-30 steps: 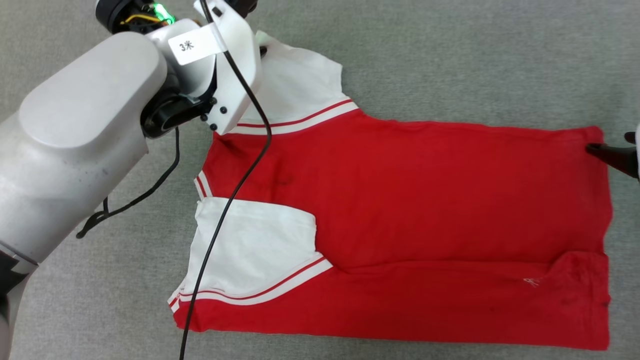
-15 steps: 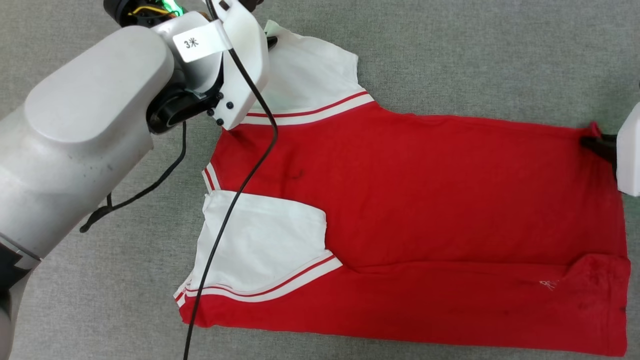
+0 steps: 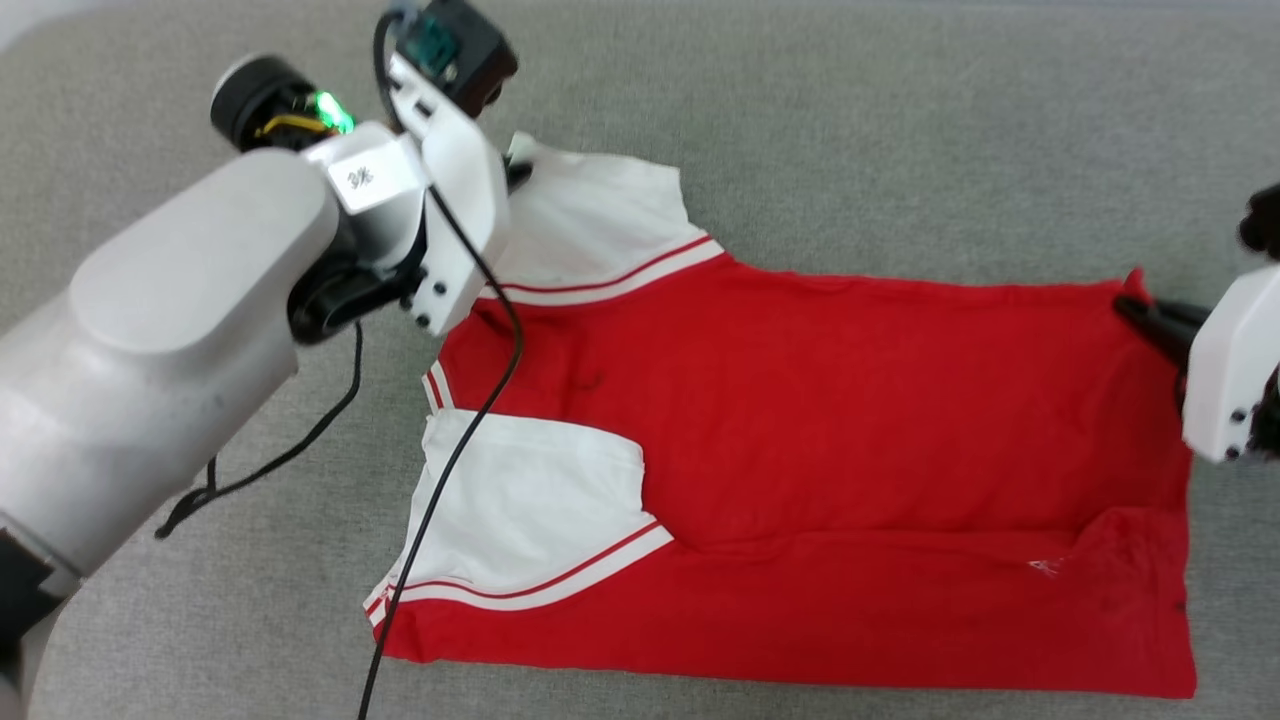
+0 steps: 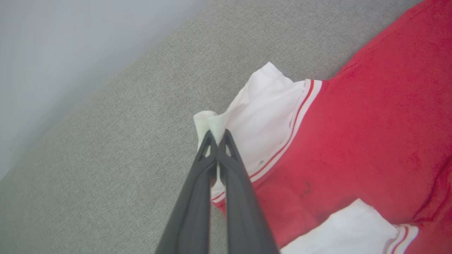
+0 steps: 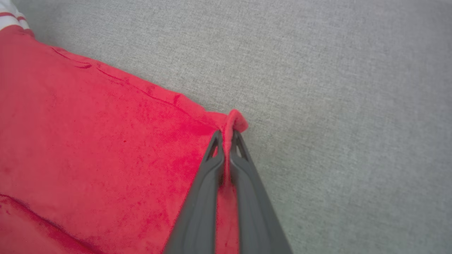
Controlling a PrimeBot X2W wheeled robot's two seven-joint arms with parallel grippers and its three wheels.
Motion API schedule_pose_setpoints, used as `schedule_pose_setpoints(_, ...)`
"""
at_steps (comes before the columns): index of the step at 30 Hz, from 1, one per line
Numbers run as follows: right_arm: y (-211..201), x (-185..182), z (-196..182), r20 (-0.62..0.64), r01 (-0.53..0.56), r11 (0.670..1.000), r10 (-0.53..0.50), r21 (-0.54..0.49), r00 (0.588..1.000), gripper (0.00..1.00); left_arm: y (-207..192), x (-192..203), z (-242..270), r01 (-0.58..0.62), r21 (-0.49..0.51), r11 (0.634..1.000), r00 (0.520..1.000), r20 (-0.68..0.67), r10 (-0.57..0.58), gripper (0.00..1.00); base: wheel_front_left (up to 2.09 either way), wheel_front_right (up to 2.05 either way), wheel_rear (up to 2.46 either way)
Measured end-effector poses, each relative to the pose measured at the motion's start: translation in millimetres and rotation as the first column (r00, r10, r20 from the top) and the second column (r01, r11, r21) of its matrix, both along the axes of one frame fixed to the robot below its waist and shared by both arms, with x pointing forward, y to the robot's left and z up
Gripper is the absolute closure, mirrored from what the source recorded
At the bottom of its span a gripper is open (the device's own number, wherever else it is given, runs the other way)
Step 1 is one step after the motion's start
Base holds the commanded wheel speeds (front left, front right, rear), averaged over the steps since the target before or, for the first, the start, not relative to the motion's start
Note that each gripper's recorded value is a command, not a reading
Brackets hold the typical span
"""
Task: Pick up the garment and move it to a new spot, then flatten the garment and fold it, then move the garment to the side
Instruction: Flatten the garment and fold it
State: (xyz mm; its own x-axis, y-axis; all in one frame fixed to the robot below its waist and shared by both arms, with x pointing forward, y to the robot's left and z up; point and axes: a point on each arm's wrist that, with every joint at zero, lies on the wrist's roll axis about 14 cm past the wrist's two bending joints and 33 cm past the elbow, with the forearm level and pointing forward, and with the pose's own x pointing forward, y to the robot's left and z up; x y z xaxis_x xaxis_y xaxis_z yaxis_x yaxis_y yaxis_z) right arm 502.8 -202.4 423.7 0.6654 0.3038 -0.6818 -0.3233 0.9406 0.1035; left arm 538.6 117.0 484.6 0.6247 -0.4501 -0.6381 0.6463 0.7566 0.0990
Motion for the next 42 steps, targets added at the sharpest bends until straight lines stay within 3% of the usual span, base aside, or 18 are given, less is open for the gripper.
schedule_pose_setpoints(10, -5, -49, 19, 0.077, -0.026, 0.999, 0.027, -0.024, 0.997, 1.0, 14, -56, 3, -0.04, -0.047, 0.998, 0.999, -0.004, 0.04, 1.0, 0.0, 0.0, 0.0)
schedule_pose_setpoints(24, -5, -124, 12, 0.083, 0.007, 0.998, -0.012, 0.061, 0.997, 1.0, 33, -169, -46, -0.145, -0.082, 0.986, 0.978, -0.163, 0.13, 1.0, 0.0, 0.0, 0.0)
schedule_pose_setpoints(36, -5, -170, -36, -0.076, 0.09, 0.99, -0.082, 0.106, 0.994, 1.0, 40, -210, -88, -0.205, -0.067, 0.976, 0.944, -0.276, 0.18, 1.0, 0.0, 0.0, 0.0)
schedule_pose_setpoints(37, -4, -172, -39, -0.085, 0.092, 0.99, -0.083, 0.105, 0.993, 1.0, 40, -212, -91, -0.209, -0.065, 0.976, 0.943, -0.278, 0.184, 0.89, 0.0, 0.0, 0.0)
schedule_pose_setpoints(38, -4, -173, -40, -0.089, 0.097, 0.989, -0.088, 0.11, 0.992, 0.63, 40, -213, -93, -0.213, -0.069, 0.975, 0.943, -0.277, 0.186, 0.35, 0.0, 0.0, 0.0)
schedule_pose_setpoints(39, -3, -174, -41, -0.095, 0.101, 0.988, -0.091, 0.114, 0.991, 0.0, 40, -212, -93, -0.217, -0.075, 0.973, 0.946, -0.261, 0.19, 0.0, 0.0, 0.0, 0.0)
schedule_pose_setpoints(42, -1, -174, -37, -0.088, 0.106, 0.986, -0.095, 0.13, 0.992, 0.0, 42, -204, -87, -0.237, -0.102, 0.966, 0.959, -0.181, 0.217, 0.0, 0.0, 0.0, 0.0)
